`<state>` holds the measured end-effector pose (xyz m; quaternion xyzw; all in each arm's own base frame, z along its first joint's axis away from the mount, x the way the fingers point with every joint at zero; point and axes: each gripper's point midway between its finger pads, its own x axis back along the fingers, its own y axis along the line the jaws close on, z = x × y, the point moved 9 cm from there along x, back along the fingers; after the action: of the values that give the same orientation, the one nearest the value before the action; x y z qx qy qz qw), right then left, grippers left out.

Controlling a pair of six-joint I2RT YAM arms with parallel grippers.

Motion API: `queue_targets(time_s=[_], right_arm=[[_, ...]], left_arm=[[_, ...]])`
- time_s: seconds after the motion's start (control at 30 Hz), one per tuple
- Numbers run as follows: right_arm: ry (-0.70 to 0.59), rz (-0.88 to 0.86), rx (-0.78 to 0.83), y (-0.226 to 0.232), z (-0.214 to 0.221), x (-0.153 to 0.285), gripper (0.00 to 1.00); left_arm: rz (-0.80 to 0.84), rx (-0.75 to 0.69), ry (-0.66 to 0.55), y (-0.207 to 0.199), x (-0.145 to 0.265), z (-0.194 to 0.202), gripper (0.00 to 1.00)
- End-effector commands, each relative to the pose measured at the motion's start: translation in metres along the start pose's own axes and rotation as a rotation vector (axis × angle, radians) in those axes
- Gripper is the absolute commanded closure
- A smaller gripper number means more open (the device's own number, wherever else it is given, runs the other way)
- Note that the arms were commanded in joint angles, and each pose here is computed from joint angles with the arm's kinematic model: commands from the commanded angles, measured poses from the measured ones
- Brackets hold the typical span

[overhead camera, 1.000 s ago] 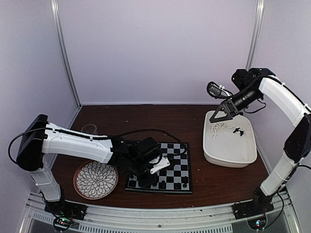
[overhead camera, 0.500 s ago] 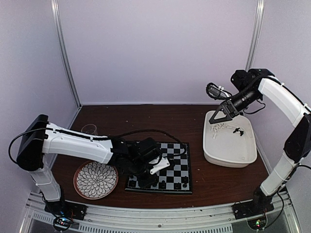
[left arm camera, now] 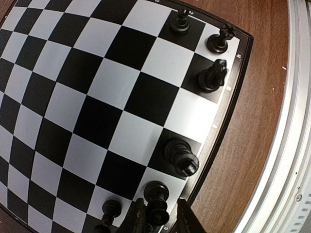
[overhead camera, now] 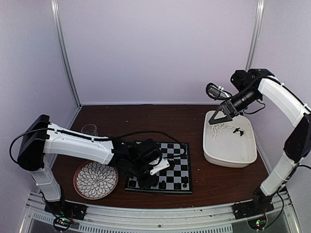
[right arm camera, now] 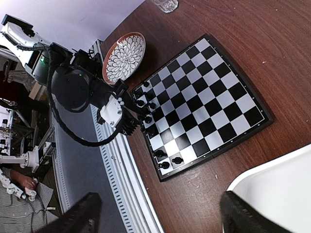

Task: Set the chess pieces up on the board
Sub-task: Place the king at e8, then adjust the chess pile in the storage box.

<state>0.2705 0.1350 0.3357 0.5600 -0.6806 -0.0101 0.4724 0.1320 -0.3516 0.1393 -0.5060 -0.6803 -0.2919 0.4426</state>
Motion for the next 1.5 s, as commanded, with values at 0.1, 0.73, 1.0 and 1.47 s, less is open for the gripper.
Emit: queue_targets(time_s=[0.1,0.73,1.0,1.47], right_arm=[[0.011,-0.001,0.015,0.000,0.000,-0.003,0.01],[-0.007,0.640,-0.264,-0.118,0.012,0.056,0.00],[0.179,0.860,-0.549,-0.232,0.064,0.066,0.15],[0.196,0.976,-0.625,-0.313,0.061,0.056,0.47]], left_arm=[[-0.006,0.009,-0.026,0.003,0.002,-0.002,0.71],[-0.153,-0.083,-0.365,0.013,0.127,-0.062,0.61],[-0.135,-0.040,-0.542,0.017,0.139,-0.082,0.59],[-0.040,0.002,-0.531,0.011,0.121,-0.070,0.59]])
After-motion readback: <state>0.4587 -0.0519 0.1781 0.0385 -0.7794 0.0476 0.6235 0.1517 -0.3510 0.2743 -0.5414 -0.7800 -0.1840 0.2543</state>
